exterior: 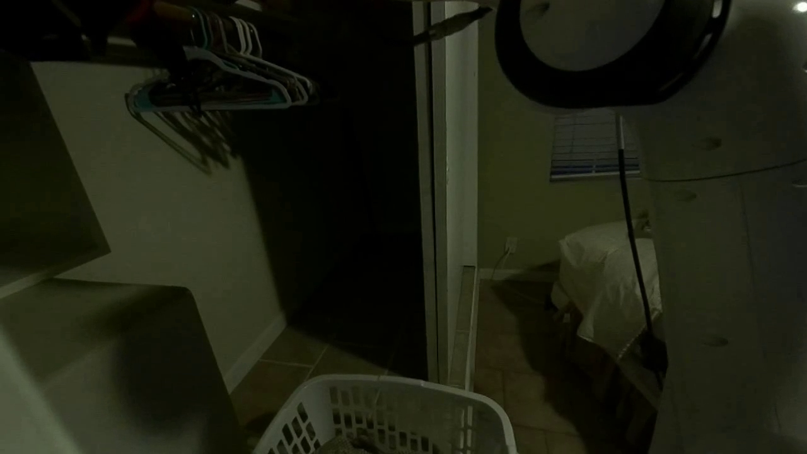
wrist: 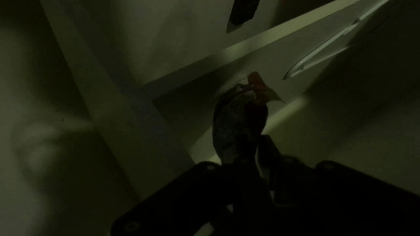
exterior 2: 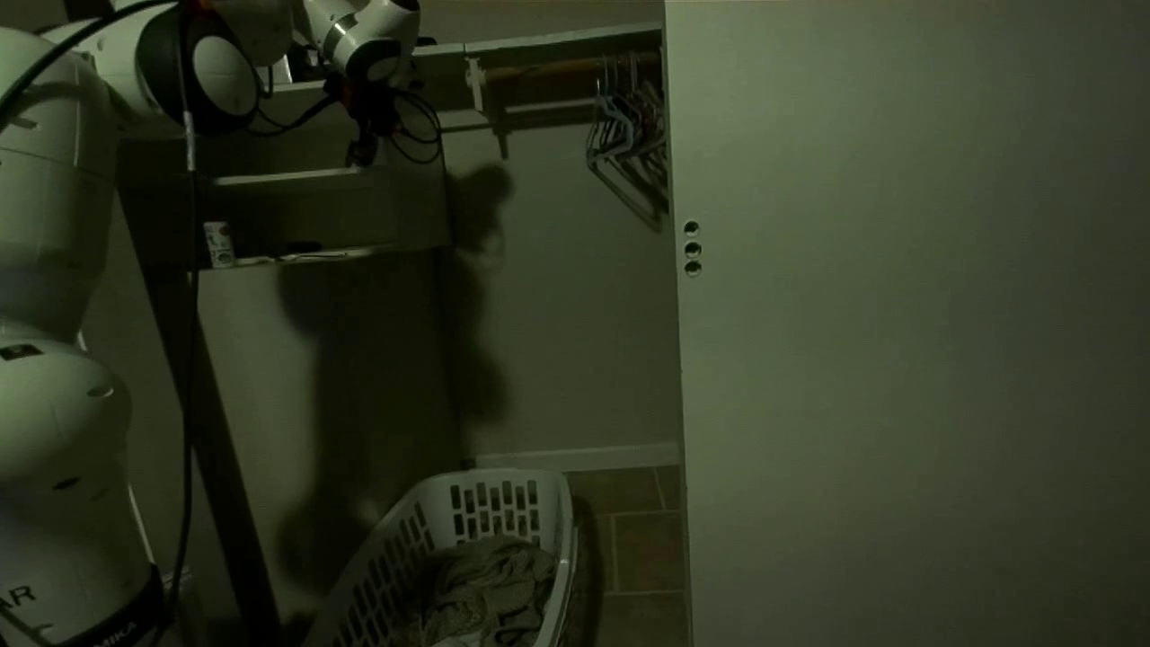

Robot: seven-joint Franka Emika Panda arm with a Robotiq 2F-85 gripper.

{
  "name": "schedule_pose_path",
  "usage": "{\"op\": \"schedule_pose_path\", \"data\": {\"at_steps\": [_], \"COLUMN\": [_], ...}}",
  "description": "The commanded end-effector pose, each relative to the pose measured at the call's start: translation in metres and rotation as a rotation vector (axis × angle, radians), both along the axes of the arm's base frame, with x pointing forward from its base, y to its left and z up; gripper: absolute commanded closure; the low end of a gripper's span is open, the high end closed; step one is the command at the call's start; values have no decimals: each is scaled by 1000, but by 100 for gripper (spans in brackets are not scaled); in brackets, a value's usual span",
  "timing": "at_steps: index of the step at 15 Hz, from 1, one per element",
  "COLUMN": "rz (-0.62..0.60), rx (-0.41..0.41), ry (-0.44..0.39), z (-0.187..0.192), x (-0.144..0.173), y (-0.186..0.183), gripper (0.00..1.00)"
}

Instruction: Move the black object from the top of the closet to the top shelf

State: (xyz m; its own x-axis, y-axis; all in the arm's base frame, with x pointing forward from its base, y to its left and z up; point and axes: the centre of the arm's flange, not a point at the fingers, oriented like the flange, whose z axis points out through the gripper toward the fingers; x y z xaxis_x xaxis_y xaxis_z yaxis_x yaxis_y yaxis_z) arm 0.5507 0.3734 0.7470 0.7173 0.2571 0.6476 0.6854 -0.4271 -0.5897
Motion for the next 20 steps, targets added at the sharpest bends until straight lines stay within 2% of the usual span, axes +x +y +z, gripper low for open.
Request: {"op": "schedule_pose_path", "data": {"at_steps": [1,5,9,12,14,16,20], "rz": [-34,-36,-55,-29,46,69,42], "rx": [-22,-88,-104,-158,-231,-298,-349], "ry": [-9,-12,-22,5,-9,-10,-86], "z": [-16,-14,-6,1,8,14,33], "x": [-23,-29,-35,-44,-55,-65,-77], "y": [0,-6,-8,-11,-22,-34,-54], "gripper": [56,28,2,0,0,0,0]}}
